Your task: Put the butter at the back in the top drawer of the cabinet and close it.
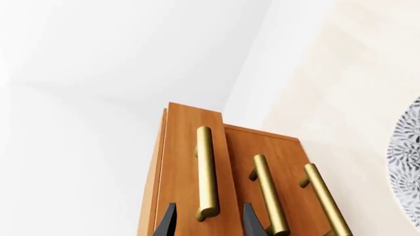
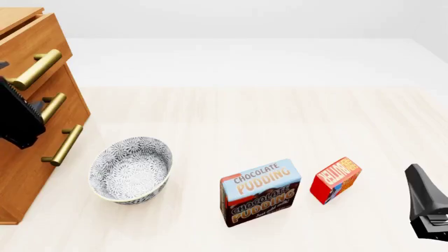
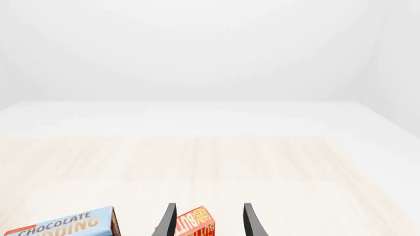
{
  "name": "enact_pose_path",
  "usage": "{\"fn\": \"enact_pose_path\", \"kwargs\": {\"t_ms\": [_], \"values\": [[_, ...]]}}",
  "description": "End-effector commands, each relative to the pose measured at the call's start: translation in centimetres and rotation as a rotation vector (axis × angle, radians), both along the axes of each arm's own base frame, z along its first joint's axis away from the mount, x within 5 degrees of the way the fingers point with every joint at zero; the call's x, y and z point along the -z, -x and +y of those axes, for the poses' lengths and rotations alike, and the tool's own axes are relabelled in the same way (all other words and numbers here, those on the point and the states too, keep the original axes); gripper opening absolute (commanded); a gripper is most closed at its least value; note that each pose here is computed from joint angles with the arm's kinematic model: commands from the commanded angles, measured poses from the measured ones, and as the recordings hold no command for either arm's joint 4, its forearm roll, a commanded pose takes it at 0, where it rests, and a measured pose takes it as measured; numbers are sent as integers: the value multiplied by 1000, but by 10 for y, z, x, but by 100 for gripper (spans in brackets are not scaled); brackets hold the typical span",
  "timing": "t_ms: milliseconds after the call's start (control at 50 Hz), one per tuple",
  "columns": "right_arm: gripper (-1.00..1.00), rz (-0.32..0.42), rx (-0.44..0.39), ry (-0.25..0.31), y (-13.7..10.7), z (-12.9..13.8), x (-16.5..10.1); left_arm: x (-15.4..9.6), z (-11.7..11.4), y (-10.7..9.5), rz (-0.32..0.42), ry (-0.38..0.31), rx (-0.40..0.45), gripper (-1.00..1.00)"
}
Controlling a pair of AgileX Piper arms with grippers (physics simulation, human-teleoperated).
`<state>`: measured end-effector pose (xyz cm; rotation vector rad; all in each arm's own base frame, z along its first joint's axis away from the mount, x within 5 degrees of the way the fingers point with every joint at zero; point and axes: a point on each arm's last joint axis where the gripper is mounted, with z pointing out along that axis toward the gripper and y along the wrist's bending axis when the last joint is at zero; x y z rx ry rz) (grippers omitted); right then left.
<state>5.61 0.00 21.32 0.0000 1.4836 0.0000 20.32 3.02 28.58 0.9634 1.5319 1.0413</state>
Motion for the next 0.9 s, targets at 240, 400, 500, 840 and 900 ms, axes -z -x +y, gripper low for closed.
{"fn": "enact_pose_path", "kwargs": {"t_ms": [240,400,500,840,900], "values": [[100,0,0,0,0,0,0,6,1,-4,11,0,-1,100],[100,0,0,0,0,0,0,10,2,-8,15,1,-5,100],[100,0,0,0,0,0,0,8,3,-9,12,1,-5,100],[100,0,0,0,0,0,0,7,3,-13,10,7,-7,100],[100,0,0,0,0,0,0,8,2,-14,8,7,-2,100]]}}
